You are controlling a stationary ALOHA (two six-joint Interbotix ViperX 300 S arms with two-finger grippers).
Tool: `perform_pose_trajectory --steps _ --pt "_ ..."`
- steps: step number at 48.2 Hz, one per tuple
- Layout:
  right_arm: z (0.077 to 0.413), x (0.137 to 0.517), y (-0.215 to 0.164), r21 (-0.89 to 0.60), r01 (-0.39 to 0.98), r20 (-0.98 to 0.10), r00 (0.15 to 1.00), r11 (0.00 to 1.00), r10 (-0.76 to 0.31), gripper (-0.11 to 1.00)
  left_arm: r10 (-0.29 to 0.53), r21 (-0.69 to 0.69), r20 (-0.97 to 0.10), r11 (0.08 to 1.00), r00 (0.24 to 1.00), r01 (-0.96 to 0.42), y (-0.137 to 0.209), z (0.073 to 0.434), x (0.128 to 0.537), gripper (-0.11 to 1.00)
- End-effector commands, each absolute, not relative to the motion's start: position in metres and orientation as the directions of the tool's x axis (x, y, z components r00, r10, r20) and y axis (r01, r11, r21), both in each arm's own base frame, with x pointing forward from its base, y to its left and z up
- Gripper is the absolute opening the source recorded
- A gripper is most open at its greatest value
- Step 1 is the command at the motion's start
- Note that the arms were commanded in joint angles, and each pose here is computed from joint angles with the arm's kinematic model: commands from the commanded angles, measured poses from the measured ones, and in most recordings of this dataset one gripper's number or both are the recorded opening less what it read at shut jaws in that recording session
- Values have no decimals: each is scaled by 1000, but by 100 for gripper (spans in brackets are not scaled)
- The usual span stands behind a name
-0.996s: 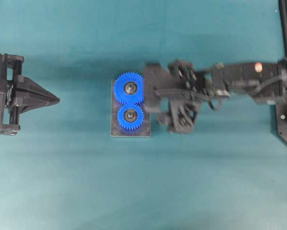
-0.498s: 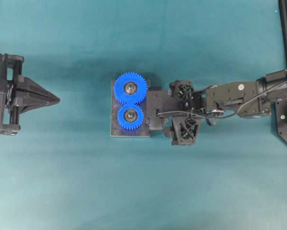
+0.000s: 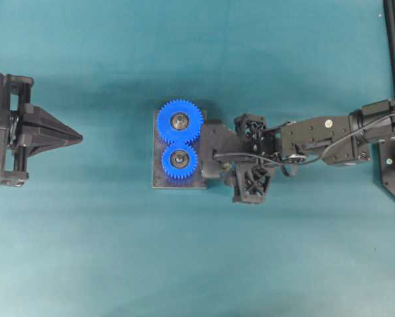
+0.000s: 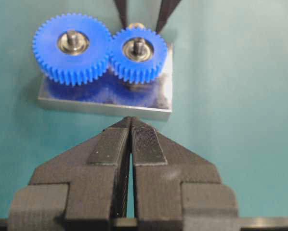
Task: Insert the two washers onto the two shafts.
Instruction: 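Release the washer and move the right gripper to the lower washer, then grasp the lower silver washer with the right gripper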
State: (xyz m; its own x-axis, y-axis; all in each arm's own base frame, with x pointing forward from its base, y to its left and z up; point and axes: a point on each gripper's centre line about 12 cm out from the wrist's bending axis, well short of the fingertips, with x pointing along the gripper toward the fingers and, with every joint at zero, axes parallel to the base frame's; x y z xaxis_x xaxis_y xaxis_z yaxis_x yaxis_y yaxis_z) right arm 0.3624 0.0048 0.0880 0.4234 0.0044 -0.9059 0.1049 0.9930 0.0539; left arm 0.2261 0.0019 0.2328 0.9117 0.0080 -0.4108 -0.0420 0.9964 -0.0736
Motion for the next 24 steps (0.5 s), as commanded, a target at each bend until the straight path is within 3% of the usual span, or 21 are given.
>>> perform_pose_trajectory --steps 1,3,13,24 --pt "89 362 1 66 147 -908 419 987 -2 36 10 -75 -376 996 927 -41 2 244 230 0" --pt "91 362 1 71 157 -907 421 985 -2 31 9 -75 -371 996 928 -40 2 244 231 0" --pt "113 364 2 75 157 -899 437 985 -1 31 9 -76 -353 996 936 -38 2 245 231 0" --pt "173 376 4 81 142 -870 493 987 1 31 9 -76 -351 996 936 -38 2 245 231 0"
